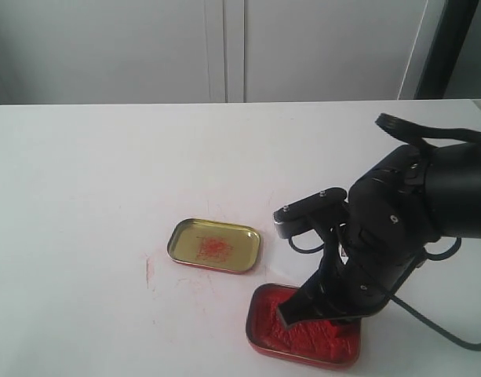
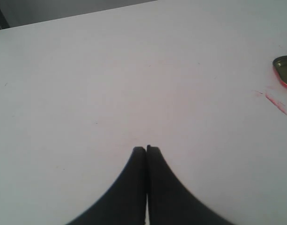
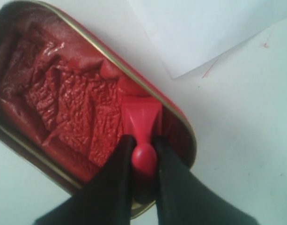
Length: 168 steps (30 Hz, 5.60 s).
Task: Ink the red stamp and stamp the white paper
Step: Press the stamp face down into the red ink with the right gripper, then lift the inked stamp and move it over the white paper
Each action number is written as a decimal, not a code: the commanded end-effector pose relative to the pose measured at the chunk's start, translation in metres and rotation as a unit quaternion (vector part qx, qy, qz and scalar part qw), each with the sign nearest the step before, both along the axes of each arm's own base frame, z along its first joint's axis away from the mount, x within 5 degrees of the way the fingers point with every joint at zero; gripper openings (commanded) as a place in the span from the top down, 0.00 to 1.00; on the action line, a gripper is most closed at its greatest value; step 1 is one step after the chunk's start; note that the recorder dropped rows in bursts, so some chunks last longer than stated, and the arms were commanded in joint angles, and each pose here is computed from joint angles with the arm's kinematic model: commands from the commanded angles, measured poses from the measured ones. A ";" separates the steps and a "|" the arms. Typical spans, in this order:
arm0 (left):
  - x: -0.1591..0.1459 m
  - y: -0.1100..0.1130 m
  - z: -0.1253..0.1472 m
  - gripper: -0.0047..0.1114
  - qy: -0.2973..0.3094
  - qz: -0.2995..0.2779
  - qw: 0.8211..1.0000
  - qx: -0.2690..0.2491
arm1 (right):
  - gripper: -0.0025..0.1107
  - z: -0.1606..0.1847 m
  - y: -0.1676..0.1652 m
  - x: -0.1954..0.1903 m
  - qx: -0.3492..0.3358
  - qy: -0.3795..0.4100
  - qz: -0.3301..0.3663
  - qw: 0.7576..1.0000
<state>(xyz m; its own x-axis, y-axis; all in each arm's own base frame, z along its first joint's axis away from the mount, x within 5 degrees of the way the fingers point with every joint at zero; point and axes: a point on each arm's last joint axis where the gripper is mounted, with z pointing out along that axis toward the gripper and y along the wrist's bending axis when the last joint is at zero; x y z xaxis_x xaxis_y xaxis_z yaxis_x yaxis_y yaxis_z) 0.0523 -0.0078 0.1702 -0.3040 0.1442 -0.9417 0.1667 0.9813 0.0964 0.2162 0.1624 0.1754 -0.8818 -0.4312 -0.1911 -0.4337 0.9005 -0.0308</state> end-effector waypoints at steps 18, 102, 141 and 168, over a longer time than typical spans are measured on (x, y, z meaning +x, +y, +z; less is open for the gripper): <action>0.000 0.000 -0.001 0.96 -0.002 0.001 1.000 0.000 | 0.98 0.015 -0.004 -0.001 0.023 -0.021 -0.020 0.999; 0.000 0.000 -0.001 0.96 -0.002 0.001 1.000 0.000 | 0.98 0.018 0.001 0.000 0.055 -0.021 -0.038 0.998; 0.000 0.000 -0.001 0.96 -0.002 0.001 1.000 0.000 | 0.98 0.022 0.004 0.003 0.070 -0.034 -0.047 0.996; 0.000 0.000 -0.001 0.96 -0.002 0.001 1.000 0.000 | 0.98 0.053 0.014 0.077 0.032 -0.057 -0.072 0.995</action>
